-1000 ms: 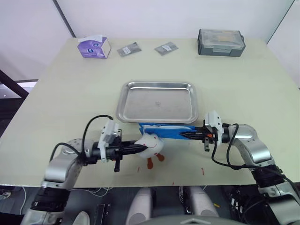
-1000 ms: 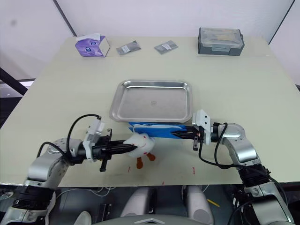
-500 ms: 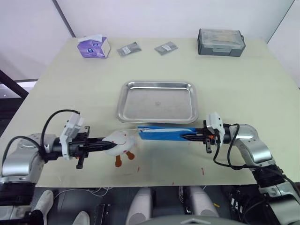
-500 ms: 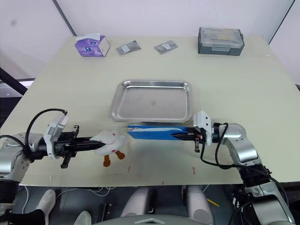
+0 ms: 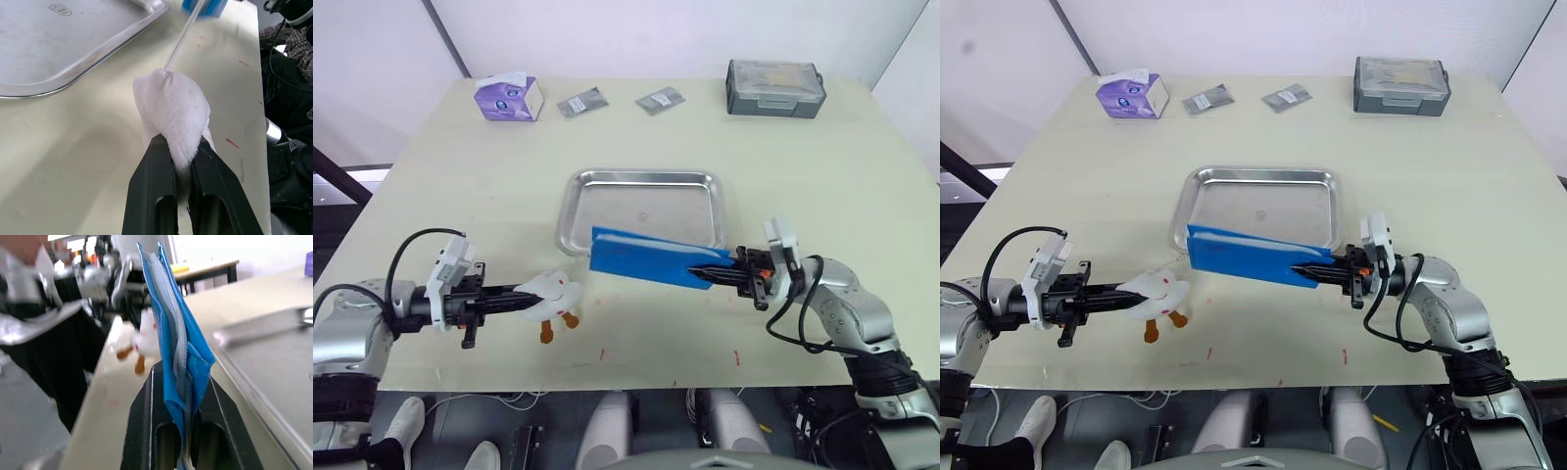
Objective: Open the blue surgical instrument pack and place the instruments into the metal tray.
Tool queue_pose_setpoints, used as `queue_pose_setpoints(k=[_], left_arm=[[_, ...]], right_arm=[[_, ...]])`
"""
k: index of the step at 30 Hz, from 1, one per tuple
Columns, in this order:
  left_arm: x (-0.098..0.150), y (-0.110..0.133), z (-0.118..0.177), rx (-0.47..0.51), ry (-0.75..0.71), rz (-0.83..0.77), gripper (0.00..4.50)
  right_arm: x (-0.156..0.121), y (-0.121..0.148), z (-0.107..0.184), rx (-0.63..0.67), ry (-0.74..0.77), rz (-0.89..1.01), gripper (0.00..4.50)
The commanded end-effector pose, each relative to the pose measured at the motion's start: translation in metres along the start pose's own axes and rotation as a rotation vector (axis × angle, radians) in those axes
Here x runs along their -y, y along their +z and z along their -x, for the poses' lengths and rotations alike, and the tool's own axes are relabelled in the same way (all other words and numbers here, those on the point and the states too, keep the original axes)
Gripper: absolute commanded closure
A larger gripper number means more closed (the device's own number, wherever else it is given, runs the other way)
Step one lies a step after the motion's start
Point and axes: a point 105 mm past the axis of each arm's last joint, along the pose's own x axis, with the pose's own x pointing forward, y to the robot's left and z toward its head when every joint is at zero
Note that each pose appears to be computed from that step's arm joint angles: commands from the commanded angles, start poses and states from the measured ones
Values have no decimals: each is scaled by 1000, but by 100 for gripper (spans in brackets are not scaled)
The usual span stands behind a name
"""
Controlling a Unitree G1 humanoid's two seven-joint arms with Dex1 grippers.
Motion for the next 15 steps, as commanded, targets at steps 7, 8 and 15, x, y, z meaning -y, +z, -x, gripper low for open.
queue_pose_setpoints(k=[7,8,15], left_arm=[[7,11,2,8,-36,-23,449],[9,11,4,-7,-42,-12,449],[15,12,14,-76,-73,102,449]], right_arm=[[-4,33,-11,92,16,31,450],[-3,28,-10,46,17,53,450],[8,1,-8,-156,23,230,450]])
